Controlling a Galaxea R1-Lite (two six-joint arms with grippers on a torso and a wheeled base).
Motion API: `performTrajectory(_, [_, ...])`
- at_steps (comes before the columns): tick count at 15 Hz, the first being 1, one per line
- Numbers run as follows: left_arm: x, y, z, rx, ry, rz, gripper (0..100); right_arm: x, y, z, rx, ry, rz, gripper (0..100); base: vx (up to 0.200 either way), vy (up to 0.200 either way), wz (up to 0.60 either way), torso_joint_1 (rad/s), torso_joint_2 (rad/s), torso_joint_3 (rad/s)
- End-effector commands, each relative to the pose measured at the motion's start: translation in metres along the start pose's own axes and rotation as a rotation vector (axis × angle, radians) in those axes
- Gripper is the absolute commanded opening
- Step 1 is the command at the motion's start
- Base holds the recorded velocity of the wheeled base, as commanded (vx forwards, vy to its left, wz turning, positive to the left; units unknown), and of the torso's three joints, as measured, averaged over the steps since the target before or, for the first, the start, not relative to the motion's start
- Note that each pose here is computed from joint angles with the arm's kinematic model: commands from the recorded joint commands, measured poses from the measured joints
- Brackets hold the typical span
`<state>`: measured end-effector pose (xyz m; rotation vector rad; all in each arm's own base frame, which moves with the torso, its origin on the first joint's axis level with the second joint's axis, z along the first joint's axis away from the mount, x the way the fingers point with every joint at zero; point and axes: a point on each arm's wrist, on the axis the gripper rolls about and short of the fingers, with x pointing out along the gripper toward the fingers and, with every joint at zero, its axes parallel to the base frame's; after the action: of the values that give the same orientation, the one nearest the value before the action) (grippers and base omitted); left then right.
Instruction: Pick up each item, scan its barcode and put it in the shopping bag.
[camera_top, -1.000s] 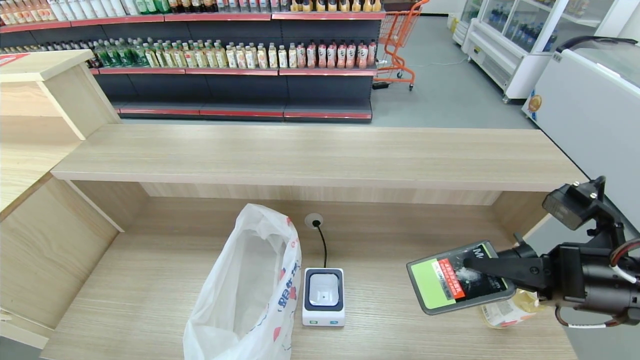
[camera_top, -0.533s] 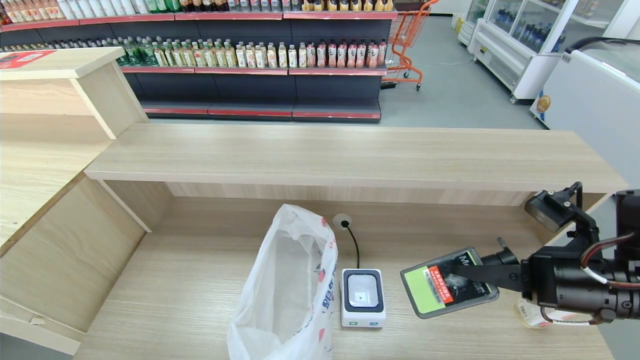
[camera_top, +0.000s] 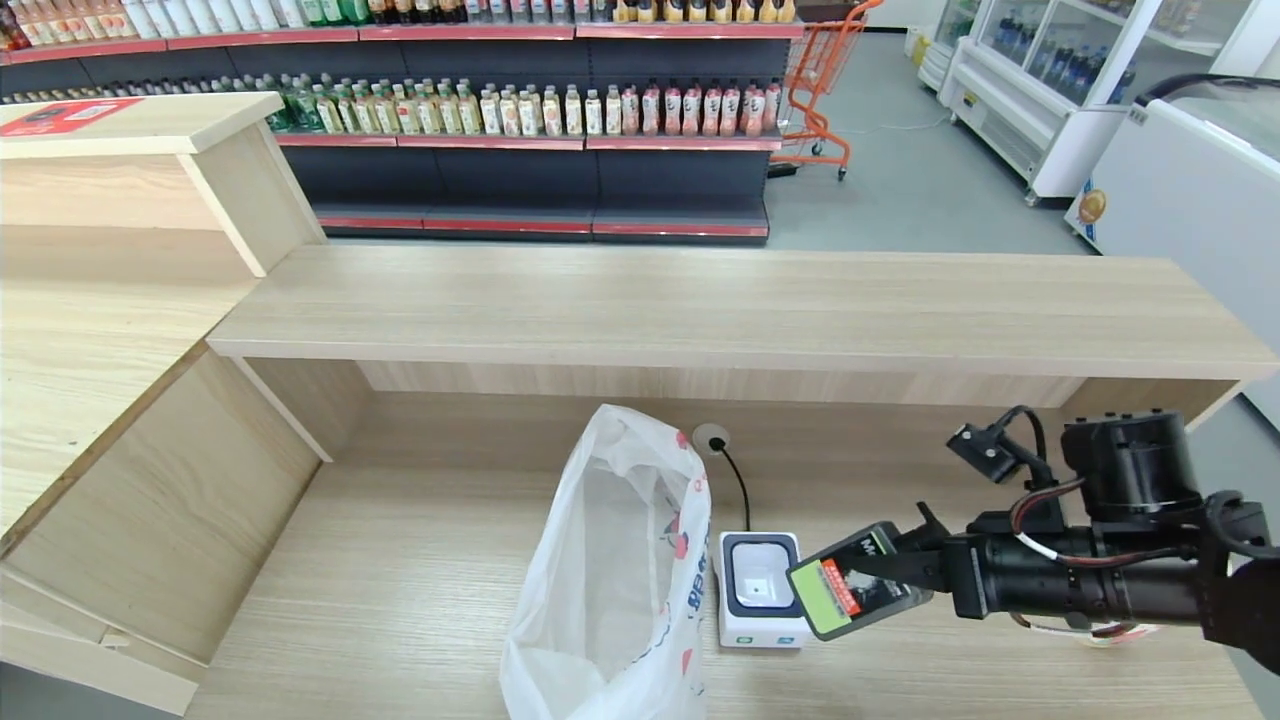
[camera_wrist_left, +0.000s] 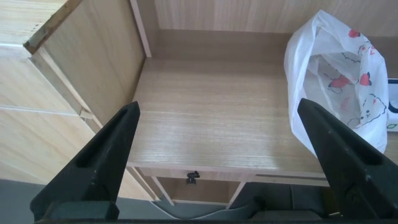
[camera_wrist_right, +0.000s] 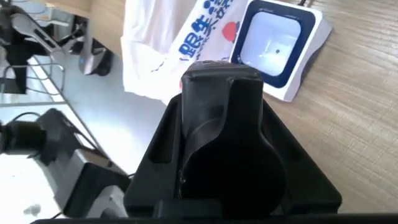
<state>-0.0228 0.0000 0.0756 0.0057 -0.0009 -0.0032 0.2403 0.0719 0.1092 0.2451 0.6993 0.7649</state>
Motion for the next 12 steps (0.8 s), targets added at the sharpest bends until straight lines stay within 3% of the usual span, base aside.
performTrajectory(1, [0.0,0.0,0.0,0.0,-0.001,0.0,100,0.029,-0.021,-0.011,0.018,0.051,-0.031,0,0.0,0.0,0.0,0.0,0.0,0.0])
performTrajectory(12, [0.0,0.0,0.0,0.002,-0.001,0.0,100,0.071,-0.031,-0.016,-0.103,0.062,-0.06,0,0.0,0.0,0.0,0.0,0.0,0.0])
